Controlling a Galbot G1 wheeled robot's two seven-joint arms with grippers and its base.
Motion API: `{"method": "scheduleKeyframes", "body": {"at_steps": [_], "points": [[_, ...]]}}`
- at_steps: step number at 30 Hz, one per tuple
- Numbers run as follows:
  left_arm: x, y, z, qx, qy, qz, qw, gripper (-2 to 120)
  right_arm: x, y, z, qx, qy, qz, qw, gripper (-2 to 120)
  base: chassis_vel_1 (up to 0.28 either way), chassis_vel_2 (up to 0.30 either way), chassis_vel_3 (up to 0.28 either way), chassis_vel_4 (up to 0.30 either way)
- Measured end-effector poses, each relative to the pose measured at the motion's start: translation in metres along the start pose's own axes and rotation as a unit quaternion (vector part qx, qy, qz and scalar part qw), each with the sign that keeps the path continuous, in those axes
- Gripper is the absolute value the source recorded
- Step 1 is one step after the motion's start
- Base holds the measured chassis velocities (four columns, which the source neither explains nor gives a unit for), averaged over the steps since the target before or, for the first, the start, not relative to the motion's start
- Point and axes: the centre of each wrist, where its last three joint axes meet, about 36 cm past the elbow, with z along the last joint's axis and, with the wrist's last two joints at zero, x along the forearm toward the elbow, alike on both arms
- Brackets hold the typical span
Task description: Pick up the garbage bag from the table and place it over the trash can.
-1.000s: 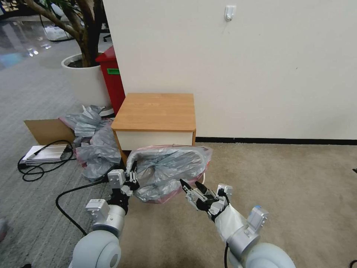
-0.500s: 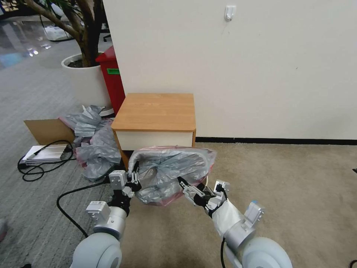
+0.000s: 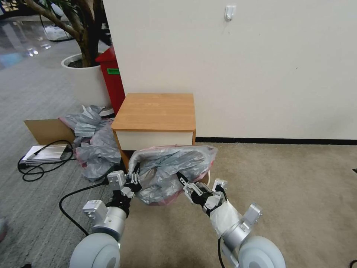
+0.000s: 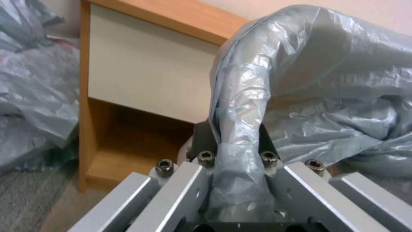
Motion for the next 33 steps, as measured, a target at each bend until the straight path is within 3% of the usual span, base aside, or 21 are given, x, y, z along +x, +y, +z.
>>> {"method": "scheduleKeyframes", "body": {"at_steps": [7,20,33], "points": [[-0.004,0.004,-0.002,0.008,0.001,-0.008,0.9999,3,0.002,-0.002,-0.001,0.003,-0.003,-0.003,1.000,1,0.000,0.000,0.000,0.000],[-0.015,0.015,-0.007,0.030,0.004,-0.036,0.9989,3,0.009,-0.006,0.000,0.023,-0.006,-0.004,1.000,0,0.000,0.000,0.000,0.000],[-0.011,0.017,-0.023,0.113,0.036,-0.039,0.9922,3,0.015,-0.030,0.008,0.045,-0.005,0.006,0.999,0,0.000,0.000,0.000,0.000]]}}
